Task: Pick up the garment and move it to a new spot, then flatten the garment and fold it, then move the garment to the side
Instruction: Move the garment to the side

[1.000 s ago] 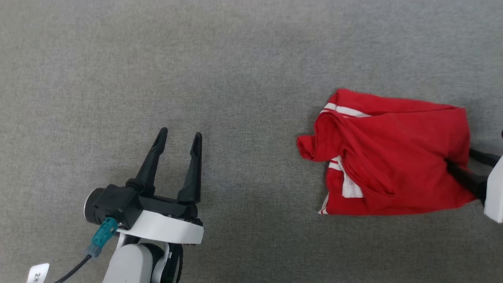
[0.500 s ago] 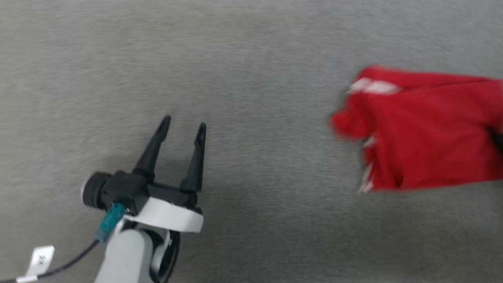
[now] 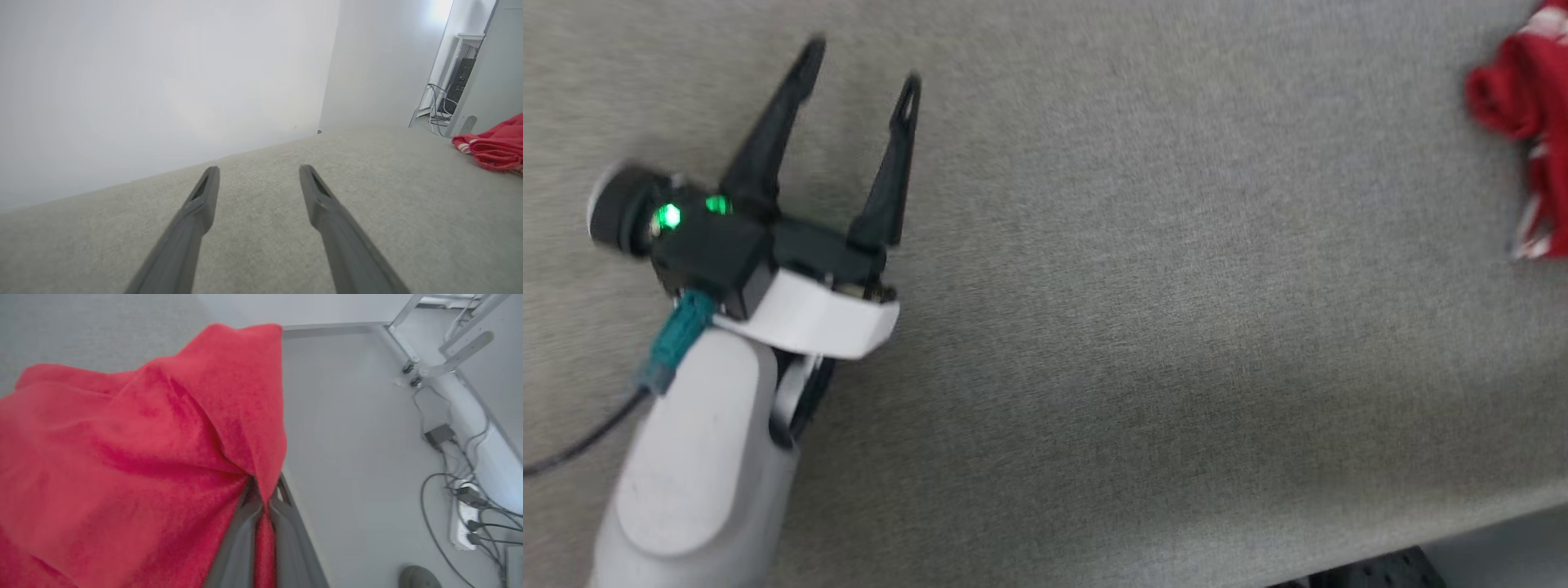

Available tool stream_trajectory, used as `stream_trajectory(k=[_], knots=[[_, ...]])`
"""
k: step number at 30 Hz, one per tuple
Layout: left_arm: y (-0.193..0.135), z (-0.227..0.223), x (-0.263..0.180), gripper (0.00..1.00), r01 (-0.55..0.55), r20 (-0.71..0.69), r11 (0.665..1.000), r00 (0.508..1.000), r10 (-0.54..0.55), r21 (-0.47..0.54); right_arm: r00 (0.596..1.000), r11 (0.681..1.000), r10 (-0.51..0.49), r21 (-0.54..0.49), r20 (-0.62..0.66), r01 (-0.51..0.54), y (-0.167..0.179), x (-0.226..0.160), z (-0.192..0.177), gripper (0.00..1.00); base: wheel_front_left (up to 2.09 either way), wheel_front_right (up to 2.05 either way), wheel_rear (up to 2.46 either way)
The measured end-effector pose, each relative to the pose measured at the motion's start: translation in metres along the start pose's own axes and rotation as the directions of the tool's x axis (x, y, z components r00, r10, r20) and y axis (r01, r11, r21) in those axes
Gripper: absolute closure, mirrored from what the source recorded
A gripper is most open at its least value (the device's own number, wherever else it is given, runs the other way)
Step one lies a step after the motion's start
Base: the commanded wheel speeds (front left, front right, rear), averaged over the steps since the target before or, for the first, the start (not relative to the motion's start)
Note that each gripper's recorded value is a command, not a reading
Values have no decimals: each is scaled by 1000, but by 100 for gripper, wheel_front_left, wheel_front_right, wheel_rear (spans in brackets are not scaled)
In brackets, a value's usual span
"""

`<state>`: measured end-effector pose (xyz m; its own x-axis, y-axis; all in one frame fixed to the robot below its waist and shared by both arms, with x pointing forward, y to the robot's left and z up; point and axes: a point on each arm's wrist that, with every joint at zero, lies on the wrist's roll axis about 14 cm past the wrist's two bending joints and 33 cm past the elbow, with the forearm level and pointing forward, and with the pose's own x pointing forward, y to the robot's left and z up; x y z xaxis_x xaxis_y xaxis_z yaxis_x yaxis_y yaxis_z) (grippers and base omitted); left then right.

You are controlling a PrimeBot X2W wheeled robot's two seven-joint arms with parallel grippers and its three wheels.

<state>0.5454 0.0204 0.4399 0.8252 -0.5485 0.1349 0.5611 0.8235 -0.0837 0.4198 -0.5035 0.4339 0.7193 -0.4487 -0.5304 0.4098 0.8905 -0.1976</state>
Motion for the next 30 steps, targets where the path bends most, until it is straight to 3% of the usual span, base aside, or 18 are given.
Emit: stream_trajectory(k=[4, 14, 15, 16, 17, 26, 30], knots=[[-3, -9, 21, 0, 39, 29, 999, 999, -39, -8, 995, 995, -88, -38, 37, 90, -17, 15, 7, 100, 0, 0, 0], [5, -19, 25, 0, 32, 48, 999, 998, -32, -9, 993, 989, -110, -98, 35, 113, 7, 54, -8, 100, 0, 0, 0], [6, -17, 24, 0, 26, 48, 1000, 999, -25, -8, 993, 989, -110, -98, 33, 113, 9, 55, -10, 71, 0, 0, 0], [8, -16, 22, 0, 18, 46, 1000, 999, -17, -4, 993, 989, -111, -98, 36, 114, 9, 55, -11, 8, 0, 0, 0], [11, -15, 19, 0, 9, 42, 1000, 999, -9, 0, 992, 988, -115, -97, 48, 120, 8, 54, -9, 0, 0, 0, 0], [13, 12, -10, 0, -74, 21, 997, 997, 75, -18, 986, 988, -41, -139, 159, 64, 18, 30, 19, 0, 0, 0, 0], [13, 28, -32, 0, -127, 11, 991, 992, 127, -33, 970, 988, 89, -146, 226, -56, 57, 16, 30, 0, 0, 0, 0]])
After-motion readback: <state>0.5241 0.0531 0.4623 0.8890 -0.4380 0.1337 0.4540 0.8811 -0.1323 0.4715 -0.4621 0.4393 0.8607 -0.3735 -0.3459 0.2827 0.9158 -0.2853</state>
